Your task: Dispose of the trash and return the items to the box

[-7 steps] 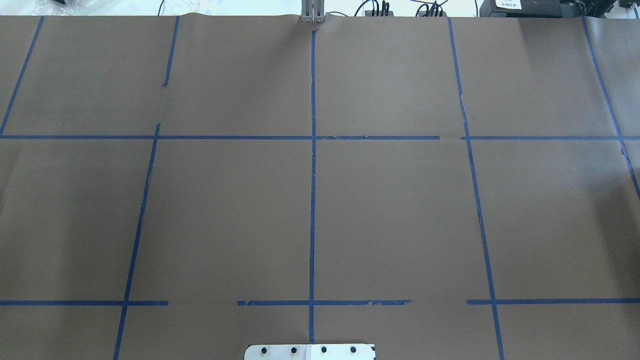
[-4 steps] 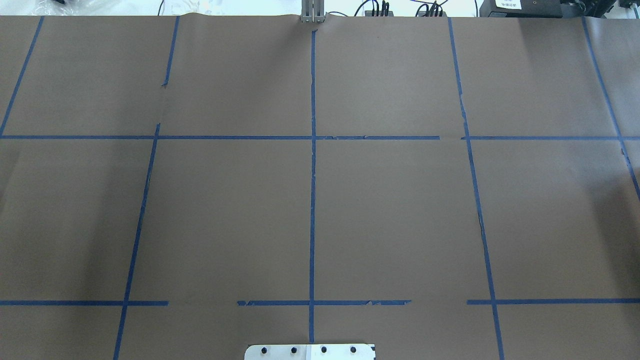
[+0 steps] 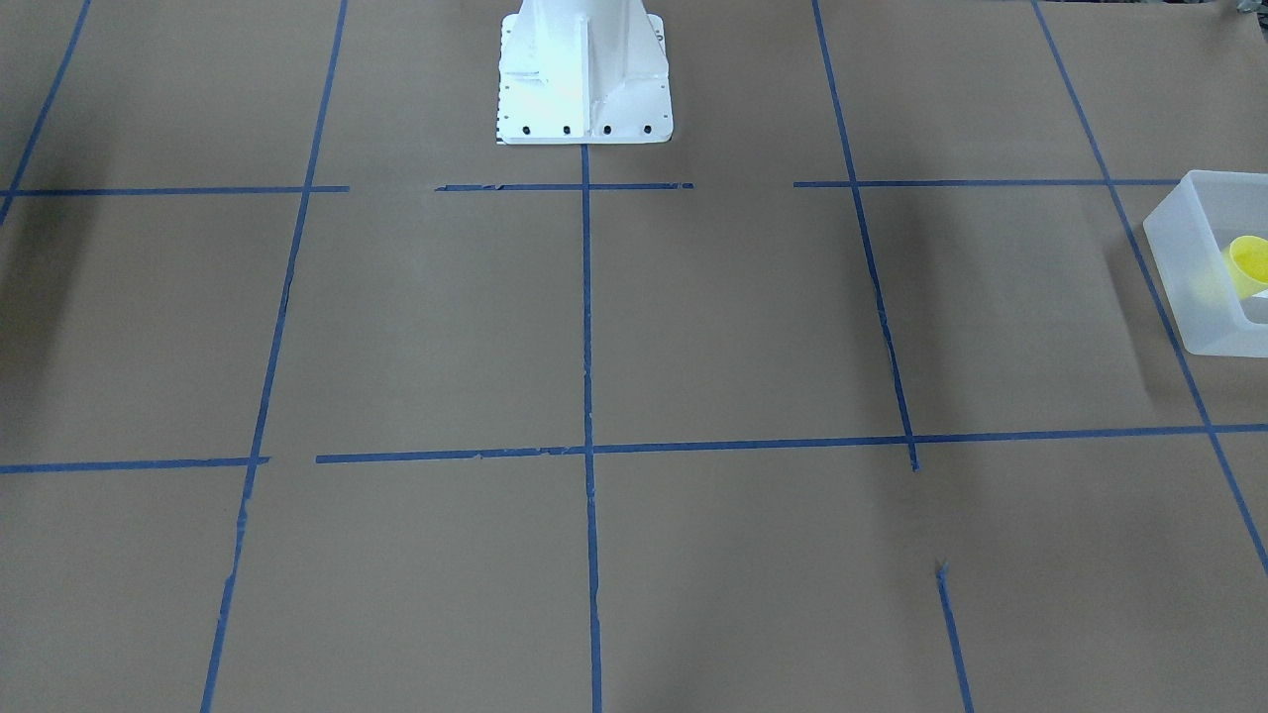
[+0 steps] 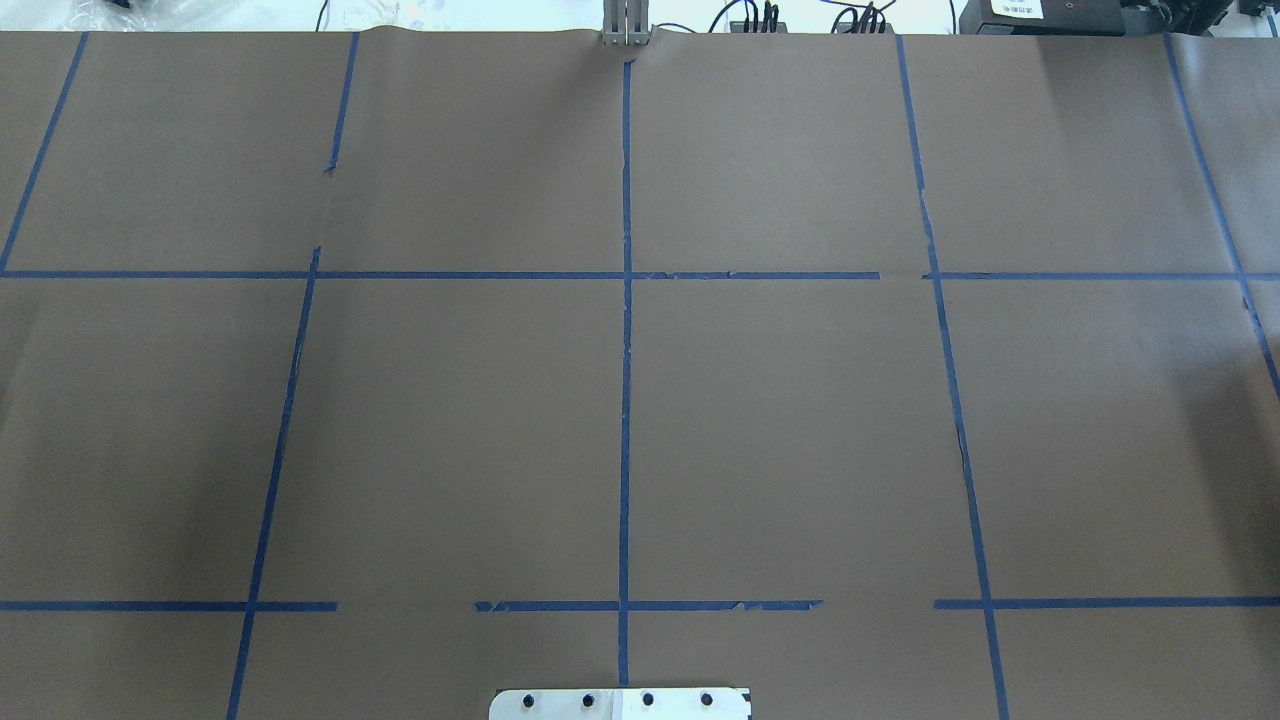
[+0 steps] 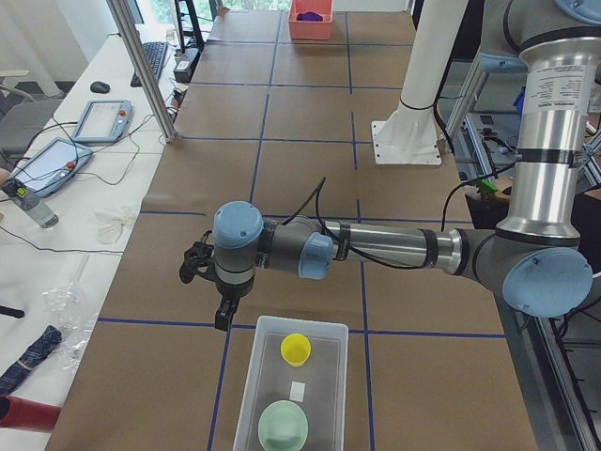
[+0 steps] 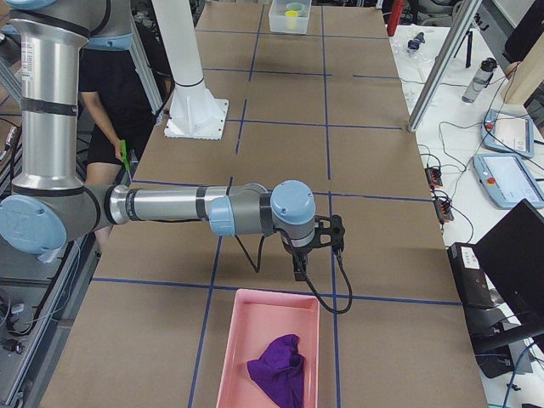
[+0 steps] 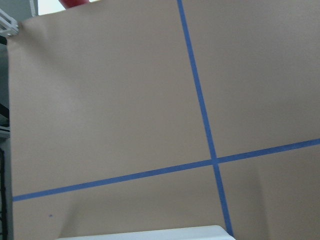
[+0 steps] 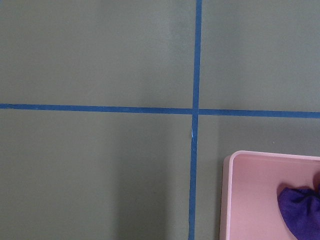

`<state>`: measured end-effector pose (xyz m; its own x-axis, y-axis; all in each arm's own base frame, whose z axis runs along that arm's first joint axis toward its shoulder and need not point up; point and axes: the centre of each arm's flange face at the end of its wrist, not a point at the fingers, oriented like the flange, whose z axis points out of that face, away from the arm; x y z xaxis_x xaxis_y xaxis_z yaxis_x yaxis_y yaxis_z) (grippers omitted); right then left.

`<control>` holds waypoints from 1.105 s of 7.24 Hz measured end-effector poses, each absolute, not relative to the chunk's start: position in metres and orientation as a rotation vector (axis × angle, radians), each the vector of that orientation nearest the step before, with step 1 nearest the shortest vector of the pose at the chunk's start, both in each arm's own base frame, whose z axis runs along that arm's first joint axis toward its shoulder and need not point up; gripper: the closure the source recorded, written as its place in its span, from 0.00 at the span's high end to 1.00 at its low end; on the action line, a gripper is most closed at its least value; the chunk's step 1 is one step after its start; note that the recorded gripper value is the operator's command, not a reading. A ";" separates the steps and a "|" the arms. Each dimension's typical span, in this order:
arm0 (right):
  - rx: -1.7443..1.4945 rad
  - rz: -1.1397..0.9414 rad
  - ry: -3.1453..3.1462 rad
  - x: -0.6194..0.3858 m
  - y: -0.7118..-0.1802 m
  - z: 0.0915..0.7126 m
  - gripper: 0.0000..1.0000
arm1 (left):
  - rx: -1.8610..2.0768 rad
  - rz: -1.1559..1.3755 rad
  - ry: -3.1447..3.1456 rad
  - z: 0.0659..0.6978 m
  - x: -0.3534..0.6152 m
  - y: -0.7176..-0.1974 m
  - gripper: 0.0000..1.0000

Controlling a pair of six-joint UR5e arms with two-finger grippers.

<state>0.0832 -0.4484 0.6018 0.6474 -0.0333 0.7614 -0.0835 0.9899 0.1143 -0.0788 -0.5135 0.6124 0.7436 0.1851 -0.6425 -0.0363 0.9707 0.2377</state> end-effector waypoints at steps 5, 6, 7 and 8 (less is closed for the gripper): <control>0.136 0.032 -0.871 0.083 -0.447 0.605 1.00 | 0.123 0.111 0.748 0.632 -0.067 -0.509 1.00; 0.135 0.032 -0.872 0.083 -0.447 0.605 1.00 | 0.123 0.111 0.748 0.632 -0.067 -0.511 1.00; 0.135 0.032 -0.871 0.083 -0.447 0.605 1.00 | 0.127 0.111 0.749 0.629 -0.067 -0.513 1.00; 0.132 0.034 -0.870 0.083 -0.447 0.606 1.00 | 0.129 0.105 0.750 0.627 -0.067 -0.514 1.00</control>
<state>0.0830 -0.4471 0.6059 0.6452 -0.0243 0.7637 -0.0836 0.9913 0.1021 -0.0665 -0.5140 0.6266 0.7272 0.1409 -0.6718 -0.0492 0.9869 0.1538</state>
